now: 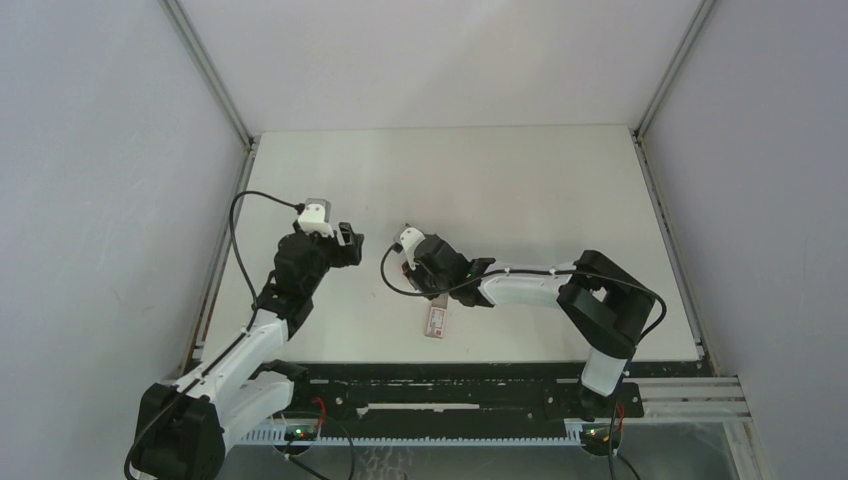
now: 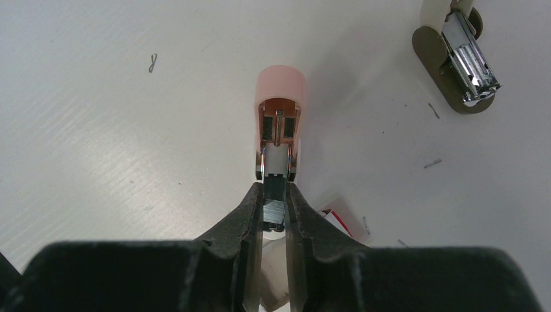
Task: Load the staples into the stapler
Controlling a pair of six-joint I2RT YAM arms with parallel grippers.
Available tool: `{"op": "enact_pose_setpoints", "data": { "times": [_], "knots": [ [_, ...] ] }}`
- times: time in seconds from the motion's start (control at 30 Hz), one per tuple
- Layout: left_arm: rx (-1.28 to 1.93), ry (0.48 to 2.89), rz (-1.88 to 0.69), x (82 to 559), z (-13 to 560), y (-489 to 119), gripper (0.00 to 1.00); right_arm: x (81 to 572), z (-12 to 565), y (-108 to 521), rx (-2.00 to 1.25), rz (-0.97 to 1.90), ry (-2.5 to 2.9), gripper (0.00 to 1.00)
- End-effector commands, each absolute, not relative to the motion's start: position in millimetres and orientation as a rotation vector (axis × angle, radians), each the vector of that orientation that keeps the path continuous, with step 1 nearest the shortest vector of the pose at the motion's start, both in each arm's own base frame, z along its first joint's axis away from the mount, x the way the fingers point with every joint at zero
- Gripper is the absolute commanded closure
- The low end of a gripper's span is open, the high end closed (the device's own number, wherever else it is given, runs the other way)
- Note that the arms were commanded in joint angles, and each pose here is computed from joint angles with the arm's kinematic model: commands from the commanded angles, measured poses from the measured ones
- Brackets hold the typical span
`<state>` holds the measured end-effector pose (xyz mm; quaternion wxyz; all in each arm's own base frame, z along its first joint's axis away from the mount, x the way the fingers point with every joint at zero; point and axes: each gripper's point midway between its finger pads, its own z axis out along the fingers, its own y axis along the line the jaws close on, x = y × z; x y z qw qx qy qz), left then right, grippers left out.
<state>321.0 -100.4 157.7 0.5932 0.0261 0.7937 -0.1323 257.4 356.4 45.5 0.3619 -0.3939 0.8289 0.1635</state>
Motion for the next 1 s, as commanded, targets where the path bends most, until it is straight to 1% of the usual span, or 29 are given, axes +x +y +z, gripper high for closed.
{"op": "enact_pose_setpoints", "data": {
  "times": [0.0,0.73,0.9,0.97],
  "knots": [
    [0.024,1.808,-0.304,322.4,164.5,-95.7,0.23,267.9,62.9,371.6,-1.0,0.438,2.066,0.86],
    [0.013,1.803,-0.288,321.8,165.6,-92.5,0.23,270.4,47.0,367.3,-1.012,0.42,2.1,0.86],
    [0.01,1.797,-0.287,321.2,166.5,-91.7,0.23,270.1,49.9,366.8,-1.007,0.424,2.1,0.84],
    [0.009,1.797,-0.286,320.8,166.0,-91.3,0.23,269.8,51.9,367.3,-1.005,0.429,2.097,0.8]
  ]
}}
